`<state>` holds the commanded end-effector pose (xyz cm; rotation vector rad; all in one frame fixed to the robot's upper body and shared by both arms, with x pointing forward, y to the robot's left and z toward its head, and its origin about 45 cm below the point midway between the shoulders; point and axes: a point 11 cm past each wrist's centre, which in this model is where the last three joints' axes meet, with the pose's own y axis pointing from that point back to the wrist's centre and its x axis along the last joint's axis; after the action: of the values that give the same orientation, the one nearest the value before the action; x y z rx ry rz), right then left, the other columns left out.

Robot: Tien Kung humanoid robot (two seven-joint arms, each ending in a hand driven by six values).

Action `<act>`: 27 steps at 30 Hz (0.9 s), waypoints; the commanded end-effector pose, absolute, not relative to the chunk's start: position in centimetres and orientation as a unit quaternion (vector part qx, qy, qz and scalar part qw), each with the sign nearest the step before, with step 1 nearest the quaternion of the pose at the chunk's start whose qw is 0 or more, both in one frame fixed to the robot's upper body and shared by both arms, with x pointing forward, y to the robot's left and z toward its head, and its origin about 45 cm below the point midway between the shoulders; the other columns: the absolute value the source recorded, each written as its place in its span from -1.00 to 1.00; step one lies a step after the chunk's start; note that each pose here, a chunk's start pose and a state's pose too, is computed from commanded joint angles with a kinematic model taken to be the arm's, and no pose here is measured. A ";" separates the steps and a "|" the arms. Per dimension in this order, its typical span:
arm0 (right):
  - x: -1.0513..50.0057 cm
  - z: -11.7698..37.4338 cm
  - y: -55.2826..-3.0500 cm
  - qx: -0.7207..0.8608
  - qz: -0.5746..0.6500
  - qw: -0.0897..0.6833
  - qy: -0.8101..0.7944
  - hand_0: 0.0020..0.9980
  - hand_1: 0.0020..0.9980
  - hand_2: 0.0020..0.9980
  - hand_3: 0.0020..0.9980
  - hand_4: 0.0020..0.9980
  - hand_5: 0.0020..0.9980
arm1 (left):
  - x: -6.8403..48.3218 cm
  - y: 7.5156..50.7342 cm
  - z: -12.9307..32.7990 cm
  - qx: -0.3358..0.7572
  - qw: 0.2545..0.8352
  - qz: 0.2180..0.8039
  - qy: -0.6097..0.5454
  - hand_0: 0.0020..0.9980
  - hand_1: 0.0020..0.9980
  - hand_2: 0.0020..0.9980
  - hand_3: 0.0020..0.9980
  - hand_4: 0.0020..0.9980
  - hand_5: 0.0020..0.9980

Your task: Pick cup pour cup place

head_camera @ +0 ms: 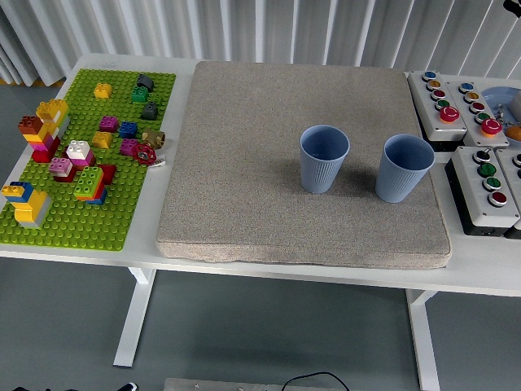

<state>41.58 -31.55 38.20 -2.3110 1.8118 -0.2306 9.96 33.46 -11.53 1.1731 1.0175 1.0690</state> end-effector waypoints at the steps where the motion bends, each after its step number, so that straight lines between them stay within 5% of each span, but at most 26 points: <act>1: 41.7 38.0 -31.4 -0.784 -0.067 0.105 0.608 0.84 0.74 0.92 0.86 0.76 0.27 | 10.0 33.4 -11.5 0.504 0.588 0.458 0.437 0.57 0.64 0.66 0.52 0.00 1.00; 27: 41.9 36.5 -29.9 -0.803 -0.027 0.114 0.584 0.83 0.73 0.91 0.84 0.74 0.23 | 10.2 33.4 -11.5 0.505 0.589 0.457 0.435 0.57 0.64 0.66 0.52 0.00 1.00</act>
<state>41.94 -29.86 36.50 -2.3559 1.7126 -0.0793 10.19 33.42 -11.48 1.1754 1.0133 1.0640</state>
